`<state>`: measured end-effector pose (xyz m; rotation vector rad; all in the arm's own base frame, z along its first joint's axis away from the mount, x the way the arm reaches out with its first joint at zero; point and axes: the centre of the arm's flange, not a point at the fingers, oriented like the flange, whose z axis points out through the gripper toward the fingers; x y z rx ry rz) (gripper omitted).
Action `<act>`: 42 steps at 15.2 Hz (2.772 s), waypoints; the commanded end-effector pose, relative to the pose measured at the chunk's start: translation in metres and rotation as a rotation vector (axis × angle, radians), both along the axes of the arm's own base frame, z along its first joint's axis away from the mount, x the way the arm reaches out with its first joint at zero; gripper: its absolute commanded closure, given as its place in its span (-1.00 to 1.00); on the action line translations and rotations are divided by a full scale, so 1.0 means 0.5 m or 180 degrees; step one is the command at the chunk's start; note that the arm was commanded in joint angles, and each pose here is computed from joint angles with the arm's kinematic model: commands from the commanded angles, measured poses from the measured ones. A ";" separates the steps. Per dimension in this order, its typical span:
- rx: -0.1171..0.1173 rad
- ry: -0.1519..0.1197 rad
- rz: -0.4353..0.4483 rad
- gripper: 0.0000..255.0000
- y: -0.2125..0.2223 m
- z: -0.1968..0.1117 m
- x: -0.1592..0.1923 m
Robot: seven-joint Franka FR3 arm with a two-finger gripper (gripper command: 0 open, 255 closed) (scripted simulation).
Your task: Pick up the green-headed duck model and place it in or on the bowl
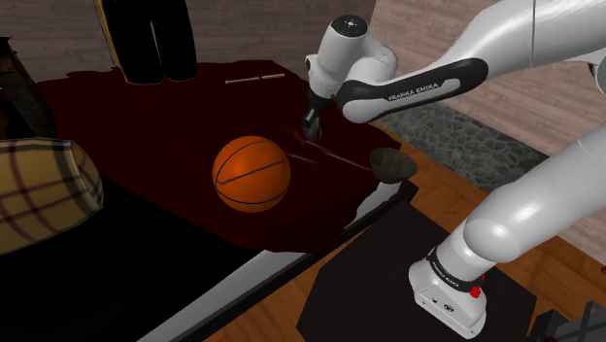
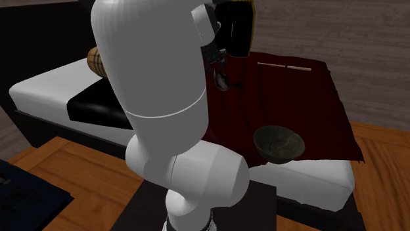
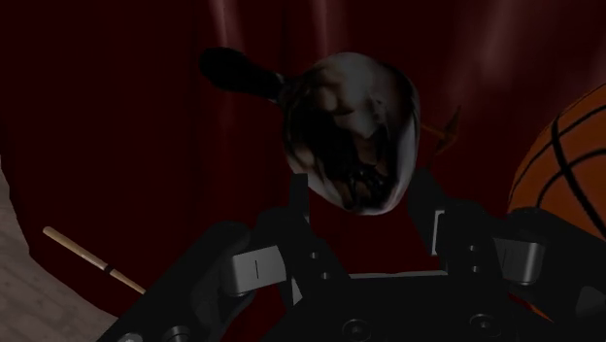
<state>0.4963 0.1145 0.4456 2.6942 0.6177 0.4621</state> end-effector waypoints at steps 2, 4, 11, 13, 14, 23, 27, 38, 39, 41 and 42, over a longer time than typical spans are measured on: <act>0.0000 0.0000 0.0001 1.00 -0.022 0.021 -0.017; 0.0000 0.0000 0.0001 1.00 -0.064 0.026 -0.048; 0.0000 0.0000 0.0001 1.00 -0.212 0.044 -0.157; 0.0000 0.0000 0.0001 1.00 -0.254 0.050 -0.188; 0.0000 0.0000 0.0001 1.00 -0.275 0.052 -0.204; 0.0000 0.0000 0.0001 1.00 -0.466 0.076 -0.344; 0.0000 0.0000 0.0001 1.00 -0.514 0.072 -0.380; 0.0000 0.0000 0.0001 1.00 -0.514 -0.045 -0.380; 0.0000 0.0000 0.0001 1.00 -0.514 -0.055 -0.380; 0.0000 0.0000 0.0001 1.00 -0.514 -0.076 -0.380; 0.0000 0.0000 0.0001 1.00 -0.514 -0.087 -0.380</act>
